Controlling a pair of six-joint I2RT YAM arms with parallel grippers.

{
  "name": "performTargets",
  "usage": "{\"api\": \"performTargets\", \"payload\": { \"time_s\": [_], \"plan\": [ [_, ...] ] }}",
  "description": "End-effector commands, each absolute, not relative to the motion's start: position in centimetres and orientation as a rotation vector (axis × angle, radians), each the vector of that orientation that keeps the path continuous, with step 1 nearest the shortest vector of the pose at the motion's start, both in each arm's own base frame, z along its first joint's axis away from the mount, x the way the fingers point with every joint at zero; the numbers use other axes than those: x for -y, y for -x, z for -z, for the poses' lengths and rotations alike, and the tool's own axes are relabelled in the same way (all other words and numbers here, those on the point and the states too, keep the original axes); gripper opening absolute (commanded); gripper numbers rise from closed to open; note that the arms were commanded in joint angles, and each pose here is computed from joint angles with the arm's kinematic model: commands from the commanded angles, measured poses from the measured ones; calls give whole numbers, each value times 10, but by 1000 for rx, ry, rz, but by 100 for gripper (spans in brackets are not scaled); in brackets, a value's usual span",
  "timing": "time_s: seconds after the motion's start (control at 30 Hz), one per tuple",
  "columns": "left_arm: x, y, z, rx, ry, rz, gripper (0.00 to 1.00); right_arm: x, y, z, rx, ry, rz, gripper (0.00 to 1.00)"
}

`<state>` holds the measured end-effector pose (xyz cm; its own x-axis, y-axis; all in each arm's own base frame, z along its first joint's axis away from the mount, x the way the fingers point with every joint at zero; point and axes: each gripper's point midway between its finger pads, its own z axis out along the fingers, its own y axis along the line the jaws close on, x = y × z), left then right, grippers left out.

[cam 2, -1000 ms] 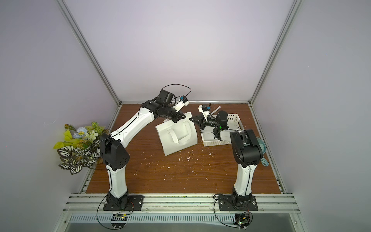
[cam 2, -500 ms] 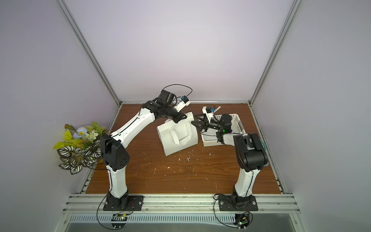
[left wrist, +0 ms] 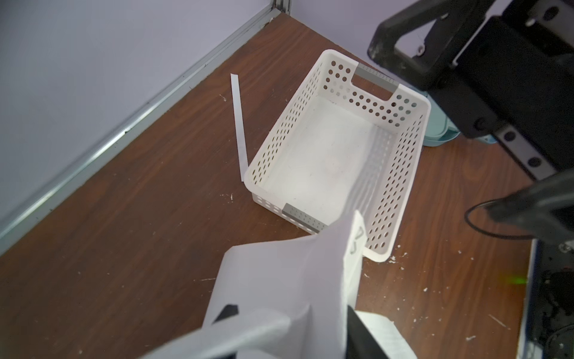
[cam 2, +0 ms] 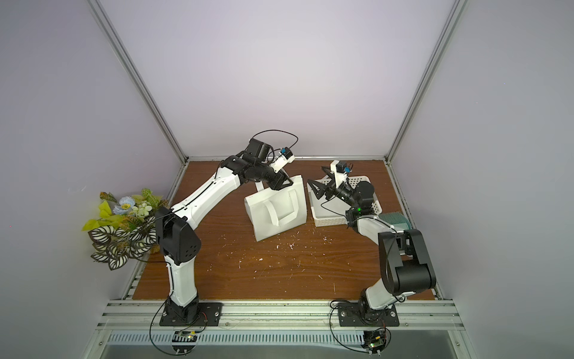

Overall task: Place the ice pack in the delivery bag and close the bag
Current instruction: Reset both arms

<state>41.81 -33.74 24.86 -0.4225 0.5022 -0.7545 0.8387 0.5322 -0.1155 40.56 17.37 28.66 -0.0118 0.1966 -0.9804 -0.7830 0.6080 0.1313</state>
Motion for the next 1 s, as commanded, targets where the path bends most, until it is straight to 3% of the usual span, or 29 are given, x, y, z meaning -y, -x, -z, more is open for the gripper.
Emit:
{"api": "performTargets", "payload": {
  "time_s": [0.0, 0.07, 0.17, 0.37, 0.57, 0.77, 0.87, 0.97],
  "plan": [
    [339, -413, -269, -2055, -1088, 614, 64, -164, -405, -304, -1342, 498, -761, 100],
    [338, -413, -280, -2033, -1080, 609, 70, -163, -401, -308, -1341, 497, -750, 100],
    [331, -414, -298, -2007, -1048, 563, 100, -159, -396, -312, -1341, 484, -735, 100],
    [312, -414, -332, -1984, -942, 483, 100, -149, -390, -315, -1360, 433, -680, 100],
    [263, -415, -382, -1923, -644, 314, 100, -119, -384, -314, -1400, 291, -525, 100],
    [176, -362, -440, -1544, -270, 239, 100, -69, -374, -292, -1496, 85, -280, 99],
    [117, -334, -437, -1431, -54, 208, 100, -43, -363, -275, -1537, -15, -147, 100],
    [75, -331, -395, -1532, 83, 117, 100, -24, -352, -255, -1580, -75, -47, 100]
  ]
}}
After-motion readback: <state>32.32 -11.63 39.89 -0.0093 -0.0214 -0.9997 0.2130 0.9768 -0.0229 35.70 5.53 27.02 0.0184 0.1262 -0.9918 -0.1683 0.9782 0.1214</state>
